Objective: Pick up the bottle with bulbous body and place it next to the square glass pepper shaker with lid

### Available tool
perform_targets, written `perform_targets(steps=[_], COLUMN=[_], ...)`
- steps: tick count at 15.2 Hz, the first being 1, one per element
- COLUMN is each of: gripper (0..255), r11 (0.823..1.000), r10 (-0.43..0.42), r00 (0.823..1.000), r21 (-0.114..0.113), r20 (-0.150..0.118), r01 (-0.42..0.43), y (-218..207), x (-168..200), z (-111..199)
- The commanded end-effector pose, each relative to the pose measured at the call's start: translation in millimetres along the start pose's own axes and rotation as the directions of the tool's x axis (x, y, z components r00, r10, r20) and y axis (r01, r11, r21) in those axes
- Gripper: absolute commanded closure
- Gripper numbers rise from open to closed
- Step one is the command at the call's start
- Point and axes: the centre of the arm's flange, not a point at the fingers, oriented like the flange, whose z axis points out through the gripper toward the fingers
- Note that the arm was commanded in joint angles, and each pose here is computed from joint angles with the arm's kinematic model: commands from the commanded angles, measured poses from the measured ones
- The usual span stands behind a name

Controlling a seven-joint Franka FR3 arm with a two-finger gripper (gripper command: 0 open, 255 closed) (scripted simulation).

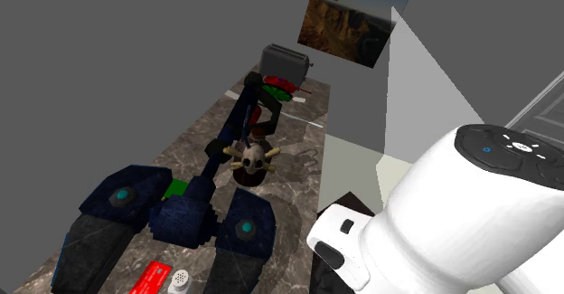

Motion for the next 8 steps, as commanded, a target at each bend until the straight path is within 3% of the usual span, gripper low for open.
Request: perform_targets(steps=[1,8], gripper=[255,255], r11=[1.0,1.0], r10=[0.0,0.0], r00=[1.0,1.0], r21=[0.0,0.0], r20=[0.0,0.0], r01=[0.0,0.0], y=[-0.9,-4.1], x=[-0.3,0.7], z=[-10.5,-47.3])
